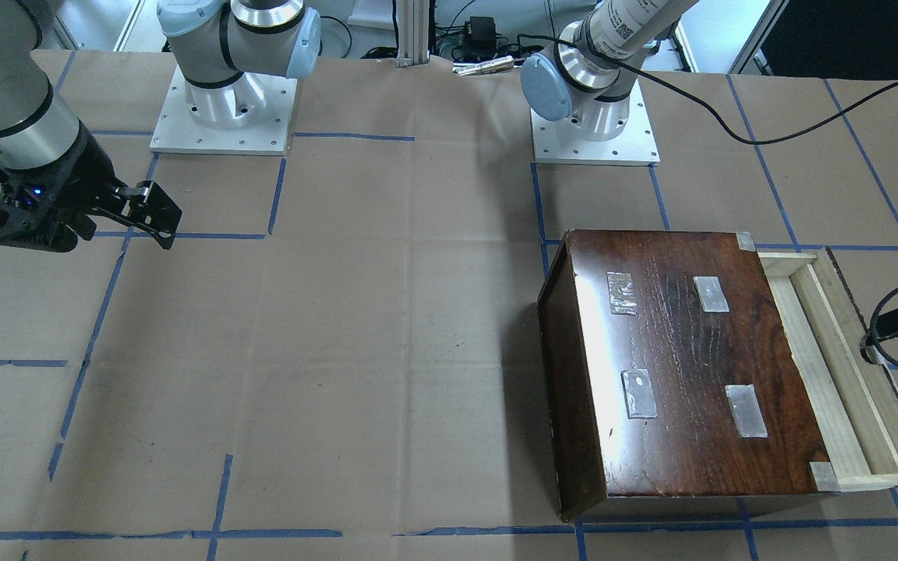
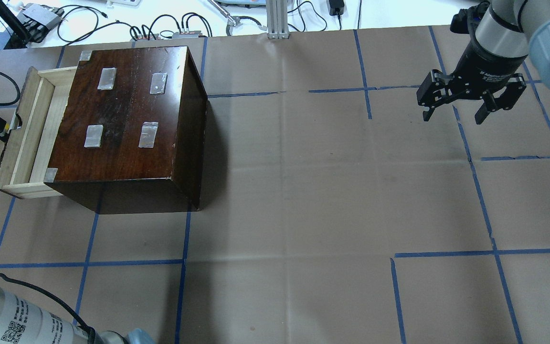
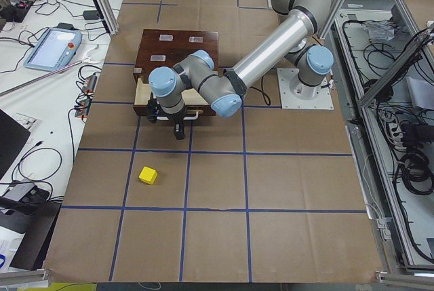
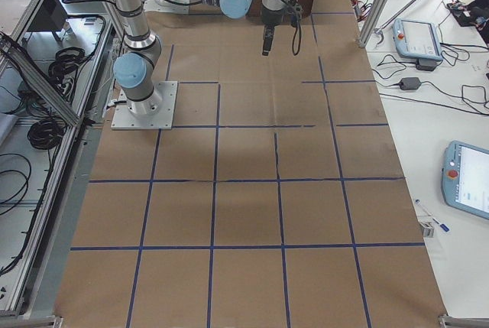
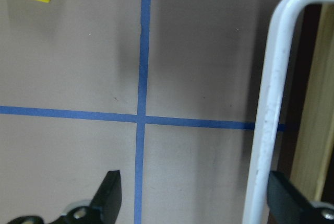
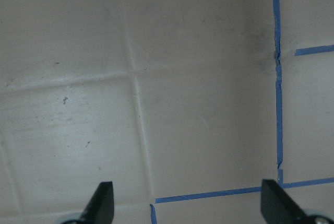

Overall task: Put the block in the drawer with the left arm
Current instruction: 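Lower the left gripper onto the yellow cube and grasp it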

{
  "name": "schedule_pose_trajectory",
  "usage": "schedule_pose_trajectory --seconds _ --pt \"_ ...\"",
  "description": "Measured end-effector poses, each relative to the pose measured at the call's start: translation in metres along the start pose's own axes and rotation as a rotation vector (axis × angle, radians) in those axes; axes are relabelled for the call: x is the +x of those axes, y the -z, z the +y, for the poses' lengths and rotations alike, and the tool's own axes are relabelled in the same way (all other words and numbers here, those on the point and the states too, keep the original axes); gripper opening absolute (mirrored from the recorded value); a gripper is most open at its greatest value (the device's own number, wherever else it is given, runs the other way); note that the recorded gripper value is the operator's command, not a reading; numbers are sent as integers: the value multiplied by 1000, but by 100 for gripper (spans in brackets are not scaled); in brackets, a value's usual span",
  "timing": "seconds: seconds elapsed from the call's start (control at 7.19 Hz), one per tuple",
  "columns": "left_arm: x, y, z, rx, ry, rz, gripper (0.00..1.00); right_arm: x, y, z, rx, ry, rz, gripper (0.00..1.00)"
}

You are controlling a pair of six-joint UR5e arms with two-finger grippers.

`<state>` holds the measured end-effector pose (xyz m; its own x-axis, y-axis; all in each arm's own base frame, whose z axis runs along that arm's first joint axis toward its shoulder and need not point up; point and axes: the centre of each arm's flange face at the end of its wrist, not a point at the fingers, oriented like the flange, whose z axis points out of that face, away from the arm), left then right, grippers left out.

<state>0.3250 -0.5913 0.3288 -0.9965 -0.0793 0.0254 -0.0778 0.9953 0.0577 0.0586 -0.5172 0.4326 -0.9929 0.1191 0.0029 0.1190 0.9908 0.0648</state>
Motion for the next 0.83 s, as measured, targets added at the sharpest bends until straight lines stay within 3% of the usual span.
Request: schedule_pose_trajectory --seconds 0.42,0.83 --pt "-33 15 -40 58 5 -37 99 0 0 0 0 0 0 100" --pt "-83 -27 -109 84 -8 -55 98 0 0 0 0 0 0 100"
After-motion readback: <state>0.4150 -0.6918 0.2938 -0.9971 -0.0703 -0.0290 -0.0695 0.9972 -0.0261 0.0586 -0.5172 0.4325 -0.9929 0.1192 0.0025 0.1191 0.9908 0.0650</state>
